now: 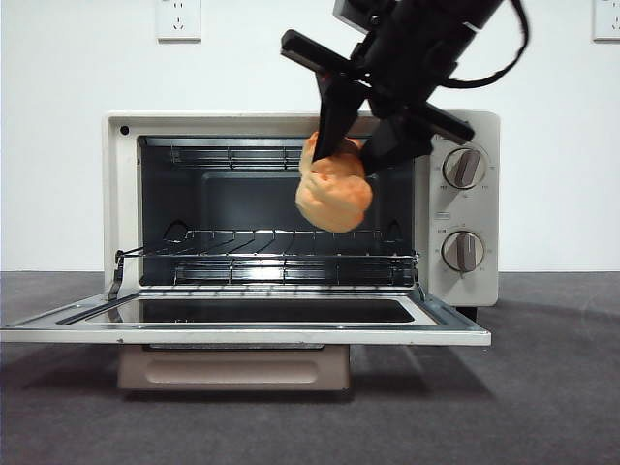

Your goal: The left arm flap open the oven, the right arm pick bread and place it into oven, the left arm flap close the oven

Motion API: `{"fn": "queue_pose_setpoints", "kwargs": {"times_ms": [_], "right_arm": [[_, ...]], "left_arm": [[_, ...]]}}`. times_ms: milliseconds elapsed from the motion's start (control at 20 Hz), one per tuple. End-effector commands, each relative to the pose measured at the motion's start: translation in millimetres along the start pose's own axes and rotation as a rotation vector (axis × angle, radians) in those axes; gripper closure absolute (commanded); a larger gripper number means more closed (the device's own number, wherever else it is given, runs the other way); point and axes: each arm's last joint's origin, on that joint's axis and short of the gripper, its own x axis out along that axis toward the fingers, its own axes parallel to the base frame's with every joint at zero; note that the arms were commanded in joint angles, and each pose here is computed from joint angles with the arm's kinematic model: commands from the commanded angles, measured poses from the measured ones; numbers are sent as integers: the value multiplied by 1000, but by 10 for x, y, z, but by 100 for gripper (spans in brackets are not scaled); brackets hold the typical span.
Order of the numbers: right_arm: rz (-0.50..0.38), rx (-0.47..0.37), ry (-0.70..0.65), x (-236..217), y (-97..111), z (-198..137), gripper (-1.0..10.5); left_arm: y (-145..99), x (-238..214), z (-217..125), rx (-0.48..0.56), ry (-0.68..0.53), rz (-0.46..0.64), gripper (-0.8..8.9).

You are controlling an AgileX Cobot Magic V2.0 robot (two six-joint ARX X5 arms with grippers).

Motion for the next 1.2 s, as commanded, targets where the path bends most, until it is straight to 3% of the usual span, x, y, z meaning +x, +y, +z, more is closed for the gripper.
{"fn": "queue_pose_setpoints", "kwargs": {"times_ms": [50, 400, 750, 900, 1100, 1200], "right_arm": [[-6, 14, 0, 126, 40, 21, 807], [-109, 38, -9, 304, -25, -36, 807], [-141, 59, -58, 330, -33, -13, 804], [-139, 64, -55, 330, -31, -15, 707], [-134, 64, -54, 328, -24, -16, 487], [-110, 64, -43, 315, -15, -15, 473]], "left_arm": [[-14, -45, 48, -6, -21, -18, 794], [-9, -44, 34, -3, -6, -13, 794], [-7, -44, 27, -1, 1, -11, 794], [-7, -44, 27, -2, 1, -10, 794], [-7, -44, 27, -1, 1, -11, 794], [-7, -44, 26, -1, 2, -10, 794]]}}
